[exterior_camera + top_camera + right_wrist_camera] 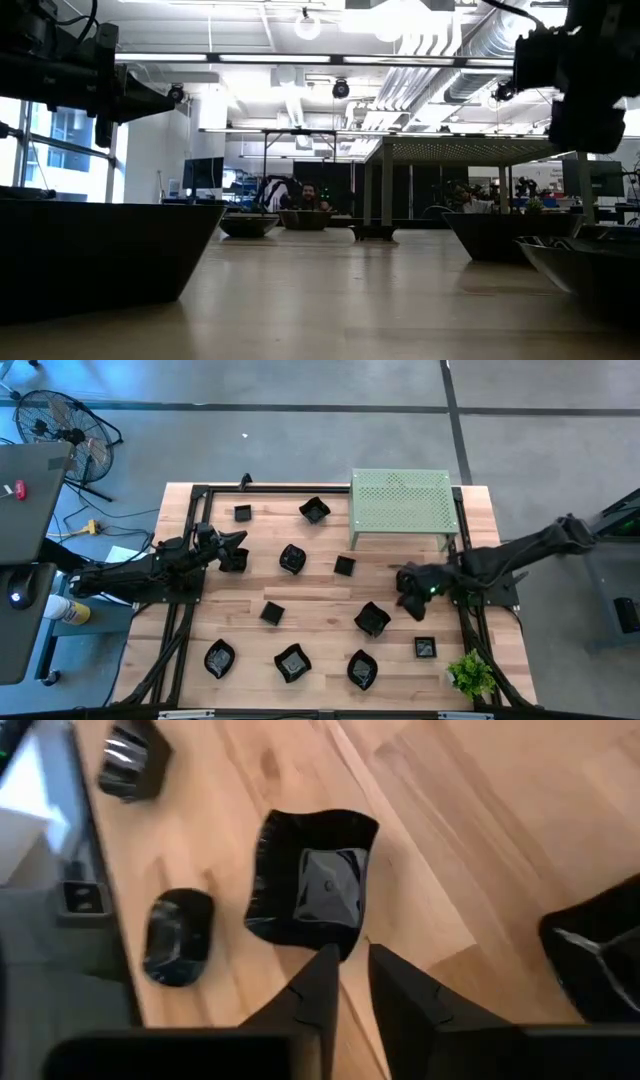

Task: Pick & Place Mini shaped plates
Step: Put the black distorted square plate on the shelf

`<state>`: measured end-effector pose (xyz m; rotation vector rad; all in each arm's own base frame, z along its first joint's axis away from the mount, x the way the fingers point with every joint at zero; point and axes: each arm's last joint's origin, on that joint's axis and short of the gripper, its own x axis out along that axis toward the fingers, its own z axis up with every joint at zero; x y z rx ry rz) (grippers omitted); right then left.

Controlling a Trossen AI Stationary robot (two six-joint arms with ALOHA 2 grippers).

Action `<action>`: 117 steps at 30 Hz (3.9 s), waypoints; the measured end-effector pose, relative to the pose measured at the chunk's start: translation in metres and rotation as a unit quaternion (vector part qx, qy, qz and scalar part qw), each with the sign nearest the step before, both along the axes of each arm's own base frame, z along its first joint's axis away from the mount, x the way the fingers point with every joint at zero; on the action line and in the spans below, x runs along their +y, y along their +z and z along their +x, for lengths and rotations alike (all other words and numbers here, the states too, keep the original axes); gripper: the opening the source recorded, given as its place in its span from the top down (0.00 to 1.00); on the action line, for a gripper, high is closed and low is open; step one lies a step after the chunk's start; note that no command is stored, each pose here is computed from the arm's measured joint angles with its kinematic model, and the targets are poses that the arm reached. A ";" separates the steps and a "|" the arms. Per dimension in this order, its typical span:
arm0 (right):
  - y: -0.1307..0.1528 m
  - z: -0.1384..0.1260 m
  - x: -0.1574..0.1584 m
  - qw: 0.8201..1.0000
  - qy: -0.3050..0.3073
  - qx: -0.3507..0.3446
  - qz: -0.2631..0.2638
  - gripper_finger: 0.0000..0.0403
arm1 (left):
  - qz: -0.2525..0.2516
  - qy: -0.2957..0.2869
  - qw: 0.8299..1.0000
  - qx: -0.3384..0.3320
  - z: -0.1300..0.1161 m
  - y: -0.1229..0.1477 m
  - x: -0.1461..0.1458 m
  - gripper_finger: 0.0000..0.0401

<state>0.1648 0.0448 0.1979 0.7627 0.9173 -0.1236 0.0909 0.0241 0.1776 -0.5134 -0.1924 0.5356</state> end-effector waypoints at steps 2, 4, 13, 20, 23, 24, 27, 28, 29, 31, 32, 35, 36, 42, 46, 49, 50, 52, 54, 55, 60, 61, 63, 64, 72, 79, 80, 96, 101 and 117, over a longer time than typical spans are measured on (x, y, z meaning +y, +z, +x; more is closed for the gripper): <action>-0.007 0.007 0.006 1.000 0.005 0.008 -0.011 0.79 | 0.000 0.000 1.000 0.000 0.000 0.000 0.000 1.00; -0.014 0.015 0.011 1.000 0.007 0.010 -0.020 0.74 | 0.000 0.000 1.000 0.002 0.000 0.000 0.000 1.00; -0.050 0.046 0.022 0.998 0.023 0.023 -0.053 0.71 | -0.001 0.000 1.000 0.009 0.000 -0.001 0.000 1.00; -0.064 0.053 0.023 0.996 0.016 0.038 -0.073 0.83 | -0.001 0.000 1.000 0.010 0.000 -0.001 0.000 1.00; -0.064 0.054 0.024 0.997 0.016 0.032 -0.074 0.91 | -0.001 0.000 1.000 0.010 0.000 -0.002 0.000 1.00; -0.063 0.054 0.024 0.997 0.015 0.028 -0.074 0.94 | -0.001 0.000 1.000 0.010 0.000 -0.002 0.000 1.00; -0.059 0.054 0.023 0.997 0.012 0.018 -0.073 0.99 | -0.001 0.000 1.000 0.010 0.000 -0.002 0.000 1.00; -0.057 0.054 0.023 0.997 0.010 0.014 -0.071 0.99 | -0.001 0.000 1.000 0.010 0.000 -0.002 0.000 1.00; -0.056 0.054 0.023 0.998 0.006 0.012 -0.067 0.98 | -0.001 0.000 1.000 0.010 0.000 -0.002 0.000 1.00; -0.052 0.053 0.022 0.998 0.000 0.006 -0.060 0.98 | 0.001 0.000 1.000 0.011 0.000 -0.002 0.000 1.00; -0.050 0.053 0.022 0.998 -0.001 0.002 -0.055 0.98 | 0.006 0.001 1.000 0.015 0.000 -0.002 0.000 1.00; -0.041 0.051 0.022 0.999 -0.009 -0.016 -0.039 0.99 | 0.015 0.004 1.000 0.021 0.000 -0.002 0.000 1.00; -0.037 0.049 0.021 0.999 -0.012 -0.024 -0.034 0.99 | 0.016 0.004 1.000 0.022 0.000 -0.002 0.000 1.00; -0.005 0.039 0.013 0.995 -0.032 -0.089 0.021 0.99 | 0.017 0.005 1.000 0.022 0.000 -0.002 0.000 1.00; 0.023 0.031 -0.004 0.992 -0.048 -0.113 0.016 0.99 | 0.017 0.006 1.000 0.023 0.000 -0.002 0.000 1.00; 0.049 0.025 -0.020 0.994 -0.053 -0.097 -0.023 0.99 | 0.018 0.006 1.000 0.024 0.000 -0.002 0.000 1.00; 0.059 0.024 -0.026 0.993 -0.054 -0.093 -0.038 0.99 | 0.019 0.006 0.999 0.024 0.000 -0.002 0.000 1.00; 0.079 0.021 -0.039 0.992 -0.059 -0.083 -0.069 0.99 | 0.020 0.009 0.999 0.025 0.000 -0.002 0.000 1.00; 0.100 0.017 -0.054 0.990 -0.070 -0.071 -0.100 0.99 | 0.020 0.013 0.999 0.025 0.000 -0.002 0.001 1.00; 0.110 0.015 -0.062 0.988 -0.076 -0.064 -0.117 0.99 | 0.020 0.013 0.999 0.025 0.000 -0.002 0.001 1.00; 0.153 0.001 -0.109 0.973 -0.108 -0.020 -0.205 0.99 | 0.028 0.014 0.999 0.031 0.000 -0.002 0.001 1.00; 0.160 -0.001 -0.120 0.968 -0.112 -0.012 -0.223 0.99 | 0.028 0.014 0.999 0.031 0.000 -0.002 0.001 1.00; 0.170 -0.006 -0.144 0.961 -0.120 0.010 -0.249 0.99 | 0.028 0.014 0.999 0.031 0.000 -0.002 0.001 1.00; 0.173 -0.009 -0.157 0.958 -0.122 0.021 -0.259 0.99 | 0.028 0.014 0.999 0.031 0.000 -0.002 0.001 1.00; 0.152 -0.030 -0.252 0.964 -0.109 0.058 -0.237 0.99 | 0.028 0.014 0.999 0.031 0.000 -0.002 0.001 1.00; 0.129 -0.039 -0.275 0.974 -0.067 0.085 -0.199 1.00 | 0.028 0.014 0.999 0.031 0.000 -0.003 0.001 1.00; 0.128 -0.039 -0.274 0.975 -0.061 0.086 -0.197 1.00 | 0.028 0.014 0.999 0.031 0.000 -0.003 0.001 1.00; 0.136 -0.075 -0.253 0.968 -0.075 0.173 -0.164 1.00 | 0.042 0.015 0.998 0.040 0.000 -0.003 0.001 1.00; 0.135 -0.074 -0.251 0.968 -0.062 0.181 -0.165 1.00 | 0.042 0.015 0.998 0.040 0.000 -0.003 0.001 1.00; 0.133 -0.063 -0.241 0.945 -0.035 0.269 -0.185 0.98 | 0.042 0.015 0.998 0.040 0.000 -0.003 0.001 1.00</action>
